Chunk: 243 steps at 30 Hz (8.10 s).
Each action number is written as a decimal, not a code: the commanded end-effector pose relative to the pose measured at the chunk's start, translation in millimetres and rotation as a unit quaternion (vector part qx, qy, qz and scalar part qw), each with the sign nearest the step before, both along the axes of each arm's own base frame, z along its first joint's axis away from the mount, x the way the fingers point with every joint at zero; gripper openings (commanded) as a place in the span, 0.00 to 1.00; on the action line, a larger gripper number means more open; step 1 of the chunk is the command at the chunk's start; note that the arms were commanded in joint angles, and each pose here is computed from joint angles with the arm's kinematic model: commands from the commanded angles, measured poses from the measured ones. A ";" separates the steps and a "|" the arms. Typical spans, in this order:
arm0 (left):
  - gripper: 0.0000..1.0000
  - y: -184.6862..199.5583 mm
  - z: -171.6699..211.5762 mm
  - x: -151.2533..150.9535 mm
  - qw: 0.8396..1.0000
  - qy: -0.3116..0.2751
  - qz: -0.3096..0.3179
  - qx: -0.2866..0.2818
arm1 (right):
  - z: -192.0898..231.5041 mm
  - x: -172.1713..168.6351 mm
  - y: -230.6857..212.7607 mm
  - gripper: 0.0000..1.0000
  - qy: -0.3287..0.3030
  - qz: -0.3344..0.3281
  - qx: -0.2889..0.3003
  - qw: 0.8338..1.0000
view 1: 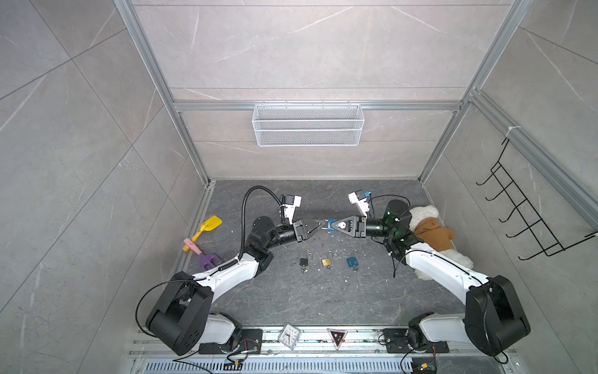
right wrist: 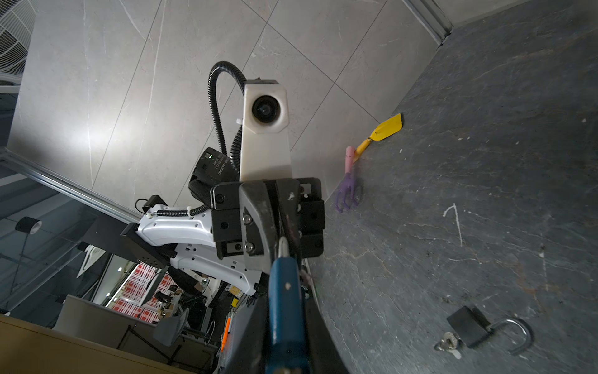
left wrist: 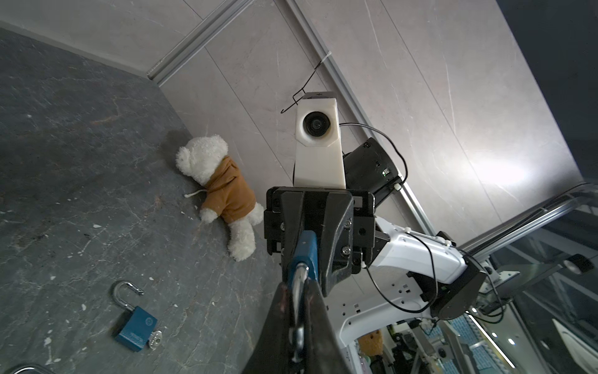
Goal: Lock with the key
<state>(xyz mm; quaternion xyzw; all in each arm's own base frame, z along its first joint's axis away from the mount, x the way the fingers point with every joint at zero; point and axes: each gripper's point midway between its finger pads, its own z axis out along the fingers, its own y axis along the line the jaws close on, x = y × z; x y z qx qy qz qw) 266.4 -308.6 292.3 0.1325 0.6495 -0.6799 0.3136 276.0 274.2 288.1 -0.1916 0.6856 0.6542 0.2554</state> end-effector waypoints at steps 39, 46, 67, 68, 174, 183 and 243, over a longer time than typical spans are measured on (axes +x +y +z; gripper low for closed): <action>0.41 -12.1 9.0 -8.8 0.998 -0.021 -0.053 0.001 | 7.7 0.7 -8.4 0.00 -0.034 -0.004 0.019 0.999; 0.37 -20.5 8.6 -16.6 0.997 -0.025 -0.075 0.001 | 4.6 -0.3 -9.0 0.00 -0.034 -0.008 0.010 0.999; 0.24 -32.6 1.7 -17.6 0.996 -0.014 -0.088 0.005 | -5.7 -11.3 -5.6 0.00 -0.029 0.016 -0.007 0.999; 0.21 -32.6 1.4 -16.1 0.996 -0.013 -0.086 0.006 | -7.0 -11.6 -5.4 0.00 -0.027 0.016 -0.010 0.999; 0.00 -27.9 -1.9 -16.1 0.996 -0.052 -0.068 0.005 | -21.4 -7.9 -28.5 0.07 -0.029 -0.041 -0.029 0.998; 0.00 -23.0 -6.7 -4.6 0.998 -0.041 -0.044 0.006 | -23.5 -15.2 -31.2 0.00 -0.033 -0.038 -0.036 0.998; 0.00 -132.0 -162.1 13.5 0.902 0.024 -0.239 0.358 | -180.3 49.6 -218.7 0.00 0.173 -0.490 -0.124 0.846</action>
